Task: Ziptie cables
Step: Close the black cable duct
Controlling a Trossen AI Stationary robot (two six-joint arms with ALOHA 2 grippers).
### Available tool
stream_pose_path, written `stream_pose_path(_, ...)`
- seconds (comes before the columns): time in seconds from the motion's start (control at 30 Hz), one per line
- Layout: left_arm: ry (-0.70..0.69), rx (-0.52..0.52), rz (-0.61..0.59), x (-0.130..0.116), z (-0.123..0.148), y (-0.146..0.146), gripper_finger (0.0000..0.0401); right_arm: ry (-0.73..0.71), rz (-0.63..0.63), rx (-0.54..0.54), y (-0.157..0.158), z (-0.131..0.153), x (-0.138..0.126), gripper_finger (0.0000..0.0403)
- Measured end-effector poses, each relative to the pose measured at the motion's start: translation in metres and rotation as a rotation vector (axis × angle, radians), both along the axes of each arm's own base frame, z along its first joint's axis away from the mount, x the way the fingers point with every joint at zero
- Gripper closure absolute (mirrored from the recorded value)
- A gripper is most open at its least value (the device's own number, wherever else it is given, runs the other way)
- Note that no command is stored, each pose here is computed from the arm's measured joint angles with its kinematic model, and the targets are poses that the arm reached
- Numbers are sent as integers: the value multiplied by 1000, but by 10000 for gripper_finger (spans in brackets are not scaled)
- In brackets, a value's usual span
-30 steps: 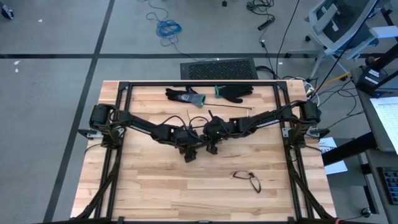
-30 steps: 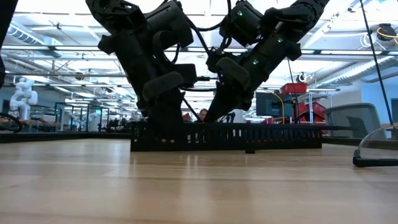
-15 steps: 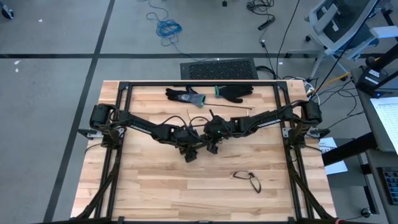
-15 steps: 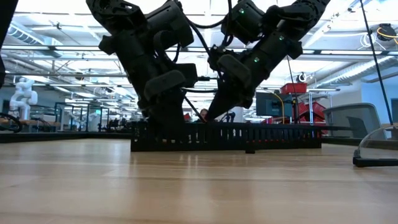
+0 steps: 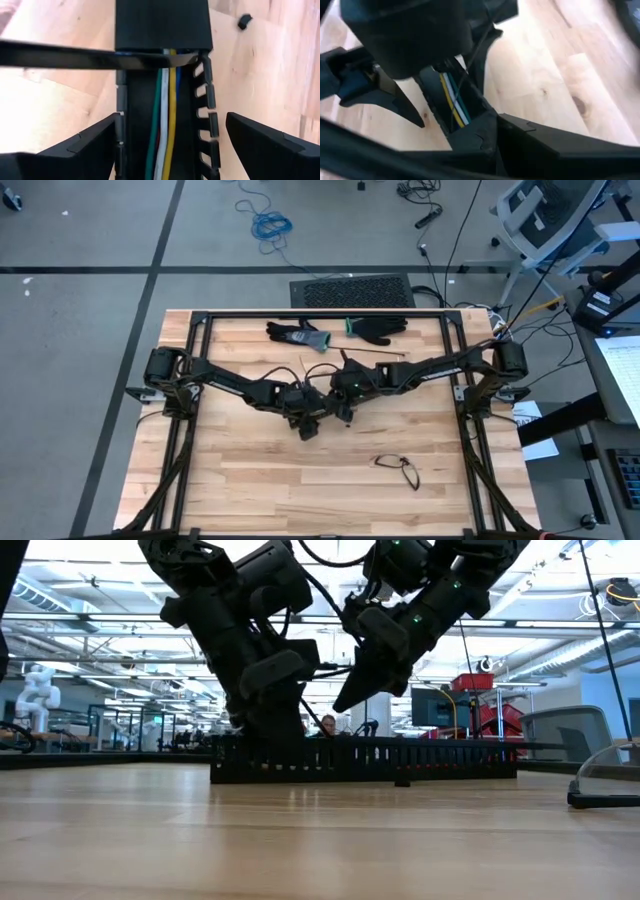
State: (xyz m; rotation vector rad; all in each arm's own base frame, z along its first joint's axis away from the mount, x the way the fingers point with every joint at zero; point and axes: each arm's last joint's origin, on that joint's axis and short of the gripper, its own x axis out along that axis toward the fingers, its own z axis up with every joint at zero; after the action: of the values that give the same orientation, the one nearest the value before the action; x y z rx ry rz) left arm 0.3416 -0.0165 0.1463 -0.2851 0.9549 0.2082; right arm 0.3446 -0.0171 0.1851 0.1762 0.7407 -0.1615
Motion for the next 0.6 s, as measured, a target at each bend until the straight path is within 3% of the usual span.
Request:
stream_pose_path(0.27,-95,69,61,7,5,2,51,82,-2,-5,-2,-4,-7,403)
stream_pose_path(0.6,-91,131,89,6,5,4,60,104,21,-25,-2,-5,-8,403)
